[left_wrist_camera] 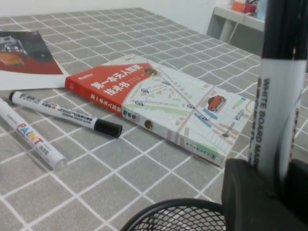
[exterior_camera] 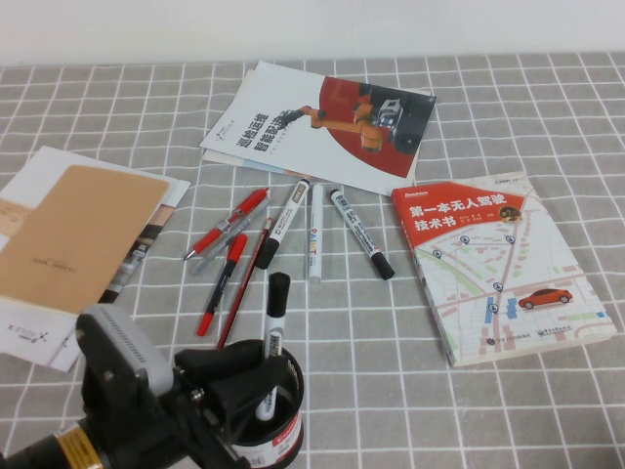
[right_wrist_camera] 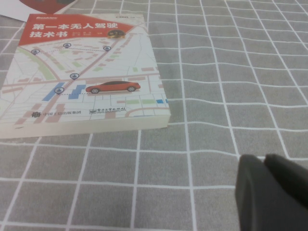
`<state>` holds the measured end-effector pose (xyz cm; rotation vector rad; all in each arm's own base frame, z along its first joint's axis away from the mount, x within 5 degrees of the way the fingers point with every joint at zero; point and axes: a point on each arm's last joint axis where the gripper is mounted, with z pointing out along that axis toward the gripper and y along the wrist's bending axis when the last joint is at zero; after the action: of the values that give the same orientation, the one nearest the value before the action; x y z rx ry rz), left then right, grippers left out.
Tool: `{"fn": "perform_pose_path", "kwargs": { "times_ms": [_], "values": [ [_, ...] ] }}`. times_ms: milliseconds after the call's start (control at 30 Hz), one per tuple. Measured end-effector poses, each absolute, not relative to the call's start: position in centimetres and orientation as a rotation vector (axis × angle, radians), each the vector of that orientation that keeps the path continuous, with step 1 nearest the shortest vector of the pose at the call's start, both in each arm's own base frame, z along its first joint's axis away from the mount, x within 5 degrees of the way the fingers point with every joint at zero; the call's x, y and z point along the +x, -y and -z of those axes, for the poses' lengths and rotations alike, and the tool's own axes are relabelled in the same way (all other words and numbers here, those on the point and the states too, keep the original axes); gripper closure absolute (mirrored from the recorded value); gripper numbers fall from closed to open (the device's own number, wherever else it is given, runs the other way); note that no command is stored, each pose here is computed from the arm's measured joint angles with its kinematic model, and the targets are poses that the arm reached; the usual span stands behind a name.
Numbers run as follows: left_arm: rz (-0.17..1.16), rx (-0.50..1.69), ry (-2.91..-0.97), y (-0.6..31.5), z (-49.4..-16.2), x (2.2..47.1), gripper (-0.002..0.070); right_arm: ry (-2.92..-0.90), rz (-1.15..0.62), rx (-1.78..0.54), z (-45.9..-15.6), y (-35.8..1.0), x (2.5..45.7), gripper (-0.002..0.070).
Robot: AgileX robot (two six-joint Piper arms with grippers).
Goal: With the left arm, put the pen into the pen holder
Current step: Place the pen onto the pen holder
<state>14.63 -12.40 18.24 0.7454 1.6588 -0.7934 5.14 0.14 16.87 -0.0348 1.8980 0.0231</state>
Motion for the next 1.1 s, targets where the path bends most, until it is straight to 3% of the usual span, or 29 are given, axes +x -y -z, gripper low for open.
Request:
{"fn": "perform_pose_path", "kwargs": {
  "times_ms": [267, 600, 733, 833, 967, 1100],
  "values": [
    [0.796, 0.746, -1.686, 12.5, -17.6, 14.8, 0.0543, -1.898, -0.023, -0.035, -16.9, -0.1, 5.1, 0.0692],
    [0.790, 0.733, -1.687, 12.4, -17.6, 14.9, 0.0382, -1.898, -0.023, -0.035, -16.9, -0.1, 5.1, 0.0691],
    [0.788, 0.719, -1.689, 12.4, -17.7, 15.0, 0.0361, -1.898, -0.023, -0.035, -16.9, -0.1, 5.1, 0.0691],
    [0.796, 0.707, -1.670, 12.3, -18.1, 14.9, 0.0400, -1.898, -0.023, -0.035, -16.9, -0.1, 5.1, 0.0691],
    [0.837, 0.637, -1.627, 11.9, -19.9, 14.2, 0.0582, -1.898, -0.023, -0.035, -16.9, -0.1, 5.1, 0.0691],
    [0.830, 0.569, -1.618, 11.0, -21.6, 13.3, 0.0655, -1.898, -0.023, -0.035, -16.9, -0.1, 5.1, 0.0691]
  ]
}}
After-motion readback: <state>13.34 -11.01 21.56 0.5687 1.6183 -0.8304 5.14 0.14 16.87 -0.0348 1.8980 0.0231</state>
